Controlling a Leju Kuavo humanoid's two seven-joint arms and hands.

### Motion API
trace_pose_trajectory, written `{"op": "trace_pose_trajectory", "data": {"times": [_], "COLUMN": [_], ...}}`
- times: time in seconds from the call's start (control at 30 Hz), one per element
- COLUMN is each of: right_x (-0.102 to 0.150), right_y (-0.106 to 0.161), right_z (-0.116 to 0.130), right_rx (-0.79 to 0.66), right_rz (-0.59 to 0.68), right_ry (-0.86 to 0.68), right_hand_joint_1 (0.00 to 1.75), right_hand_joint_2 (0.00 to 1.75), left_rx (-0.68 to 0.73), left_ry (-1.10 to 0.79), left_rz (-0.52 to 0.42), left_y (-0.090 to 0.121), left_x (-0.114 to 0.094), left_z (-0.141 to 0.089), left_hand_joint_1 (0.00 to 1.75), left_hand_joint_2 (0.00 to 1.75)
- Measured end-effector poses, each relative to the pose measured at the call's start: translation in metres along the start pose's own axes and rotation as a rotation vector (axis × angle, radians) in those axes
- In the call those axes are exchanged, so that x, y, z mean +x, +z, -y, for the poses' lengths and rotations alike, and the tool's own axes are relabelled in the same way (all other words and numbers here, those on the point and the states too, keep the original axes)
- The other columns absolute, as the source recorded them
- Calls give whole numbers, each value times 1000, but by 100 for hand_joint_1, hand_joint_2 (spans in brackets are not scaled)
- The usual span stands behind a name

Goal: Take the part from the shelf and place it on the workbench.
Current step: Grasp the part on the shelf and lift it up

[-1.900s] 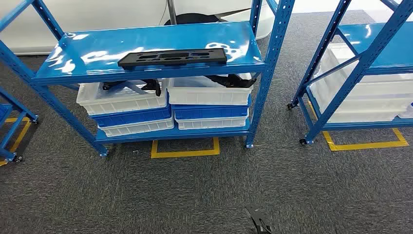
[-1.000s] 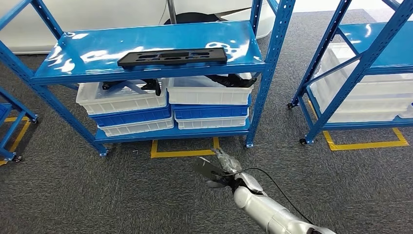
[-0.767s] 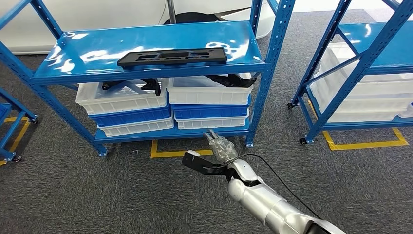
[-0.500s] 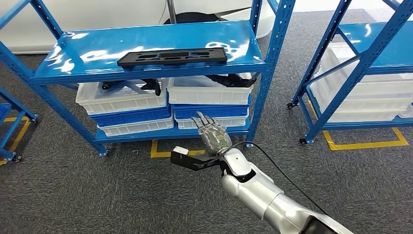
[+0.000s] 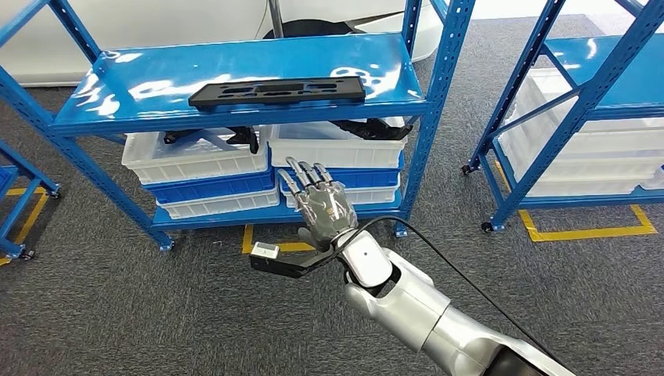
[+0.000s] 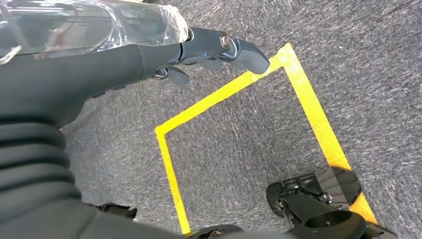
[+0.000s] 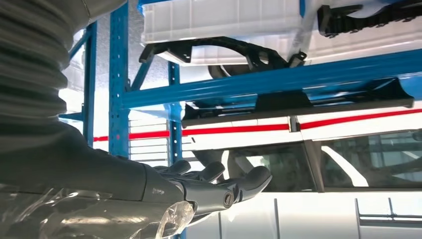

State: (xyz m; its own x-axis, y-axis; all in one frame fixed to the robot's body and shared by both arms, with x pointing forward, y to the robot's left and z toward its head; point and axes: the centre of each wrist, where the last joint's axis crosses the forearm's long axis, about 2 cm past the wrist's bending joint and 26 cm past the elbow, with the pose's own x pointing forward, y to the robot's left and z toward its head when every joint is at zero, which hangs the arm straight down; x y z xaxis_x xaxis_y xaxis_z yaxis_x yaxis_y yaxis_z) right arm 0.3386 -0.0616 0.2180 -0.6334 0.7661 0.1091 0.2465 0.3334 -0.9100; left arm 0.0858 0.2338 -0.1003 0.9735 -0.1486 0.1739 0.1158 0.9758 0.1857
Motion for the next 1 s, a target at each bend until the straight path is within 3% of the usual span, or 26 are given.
{"op": "trace_pose_trajectory", "data": {"times": [1.0], "right_x": [2], "right_y": [-1], "right_z": [-5], "right_rx": [94], "right_rz": [13], "right_ry": [-43], "right_hand_joint_1": [0], "right_hand_joint_2": [175], "left_rx": [5], "left_ry": [-44], "left_rz": [-9], "left_y": [-1], "left_x": [-1], "left_z": [-3], "left_hand_joint_1": [0], "left_hand_joint_2": [0]}}
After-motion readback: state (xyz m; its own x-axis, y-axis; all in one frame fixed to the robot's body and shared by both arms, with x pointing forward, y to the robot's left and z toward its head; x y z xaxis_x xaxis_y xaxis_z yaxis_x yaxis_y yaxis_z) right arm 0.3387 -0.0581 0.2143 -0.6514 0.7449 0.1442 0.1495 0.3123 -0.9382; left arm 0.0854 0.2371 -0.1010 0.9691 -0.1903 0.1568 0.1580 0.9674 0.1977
